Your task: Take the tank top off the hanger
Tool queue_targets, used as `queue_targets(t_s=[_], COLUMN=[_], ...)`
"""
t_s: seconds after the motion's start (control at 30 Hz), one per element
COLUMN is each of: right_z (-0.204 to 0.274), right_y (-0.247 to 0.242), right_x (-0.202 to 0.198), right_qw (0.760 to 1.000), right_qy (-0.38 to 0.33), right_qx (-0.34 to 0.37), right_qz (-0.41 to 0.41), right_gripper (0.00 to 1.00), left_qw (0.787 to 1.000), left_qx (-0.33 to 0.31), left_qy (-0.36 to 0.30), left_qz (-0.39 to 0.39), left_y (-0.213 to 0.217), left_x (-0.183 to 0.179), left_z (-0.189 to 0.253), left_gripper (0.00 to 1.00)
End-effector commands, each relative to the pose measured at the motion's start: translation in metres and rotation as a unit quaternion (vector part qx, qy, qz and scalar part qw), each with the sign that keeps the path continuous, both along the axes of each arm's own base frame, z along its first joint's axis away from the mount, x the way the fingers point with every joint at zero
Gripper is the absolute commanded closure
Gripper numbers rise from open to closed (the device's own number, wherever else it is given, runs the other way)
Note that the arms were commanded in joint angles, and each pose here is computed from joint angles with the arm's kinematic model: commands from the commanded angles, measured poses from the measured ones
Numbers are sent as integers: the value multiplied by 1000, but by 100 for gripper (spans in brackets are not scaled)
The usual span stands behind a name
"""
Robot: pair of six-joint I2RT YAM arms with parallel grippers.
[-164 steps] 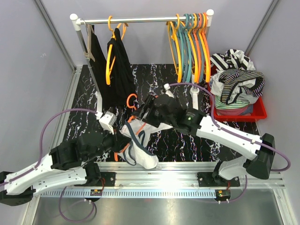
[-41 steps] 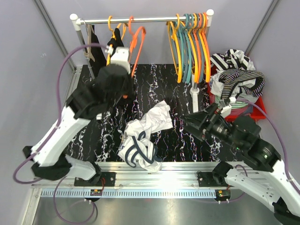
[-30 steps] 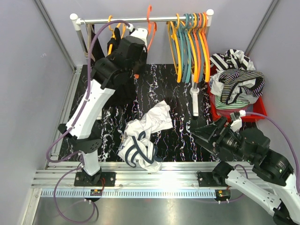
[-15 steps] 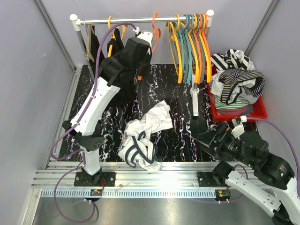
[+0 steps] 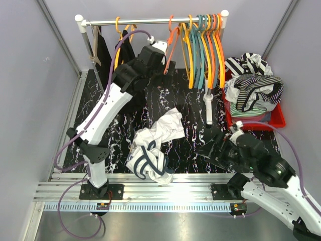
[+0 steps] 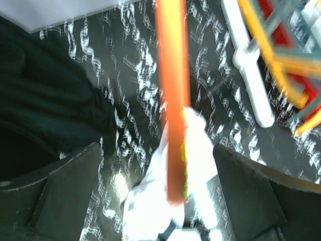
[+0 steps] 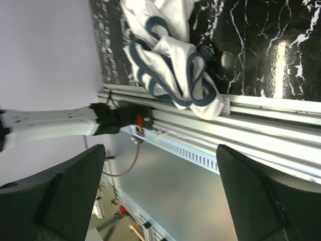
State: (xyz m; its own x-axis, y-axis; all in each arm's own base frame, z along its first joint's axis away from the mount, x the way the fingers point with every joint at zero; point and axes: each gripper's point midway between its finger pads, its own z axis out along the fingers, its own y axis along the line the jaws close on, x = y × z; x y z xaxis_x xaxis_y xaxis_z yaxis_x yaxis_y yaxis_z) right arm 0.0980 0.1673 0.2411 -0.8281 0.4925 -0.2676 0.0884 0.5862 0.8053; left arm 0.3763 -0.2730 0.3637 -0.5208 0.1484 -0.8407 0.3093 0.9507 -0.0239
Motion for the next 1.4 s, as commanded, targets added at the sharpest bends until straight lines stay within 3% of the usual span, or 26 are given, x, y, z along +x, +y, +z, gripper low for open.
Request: queue_targets(t_s=[0.0, 0.2, 0.43, 0.57, 0.8, 1.03, 1.07, 1.17, 1.23, 1.27, 1.37], right_z=[-21, -60, -73, -97, -176, -225, -228, -231, -221, -215, -197], right_y=[29, 76, 162, 189, 195, 213, 214, 214, 202, 197, 162], right_x=[10, 35, 68, 93, 119, 113, 112, 106, 104, 105, 102], right_qw=[997, 982, 948, 934, 875, 865, 865, 873, 882, 885, 890], right_qy=[9, 25, -30, -31, 35, 60, 62, 67, 62, 53, 44], right_qx=[-33, -104, -227, -286, -439, -432, -429, -405, -398, -396, -411], right_qz=[71, 157, 221, 209, 203, 249, 254, 263, 246, 237, 195], right_gripper=[0, 0, 0, 0, 0, 1, 5, 42, 92, 100, 100], left_qw=[999, 994, 979, 972, 959, 950, 950, 951, 953, 954, 955], left_qx=[-45, -111, -200, -233, -278, -304, -306, -302, -298, -295, -293], left_qy=[-24, -11, 6, 9, 9, 18, 18, 20, 19, 21, 19], left_qz=[9, 19, 28, 35, 54, 62, 61, 58, 55, 52, 41], left_y=[15, 52, 118, 141, 175, 192, 193, 193, 191, 190, 185], left_x=[-29, -115, -197, -219, -249, -266, -267, -268, -268, -267, -266], left_z=[29, 7, -33, -39, -49, -72, -74, -78, -77, -78, -76], left_gripper=[1, 1, 1, 1, 1, 1, 1, 1, 1, 1, 1])
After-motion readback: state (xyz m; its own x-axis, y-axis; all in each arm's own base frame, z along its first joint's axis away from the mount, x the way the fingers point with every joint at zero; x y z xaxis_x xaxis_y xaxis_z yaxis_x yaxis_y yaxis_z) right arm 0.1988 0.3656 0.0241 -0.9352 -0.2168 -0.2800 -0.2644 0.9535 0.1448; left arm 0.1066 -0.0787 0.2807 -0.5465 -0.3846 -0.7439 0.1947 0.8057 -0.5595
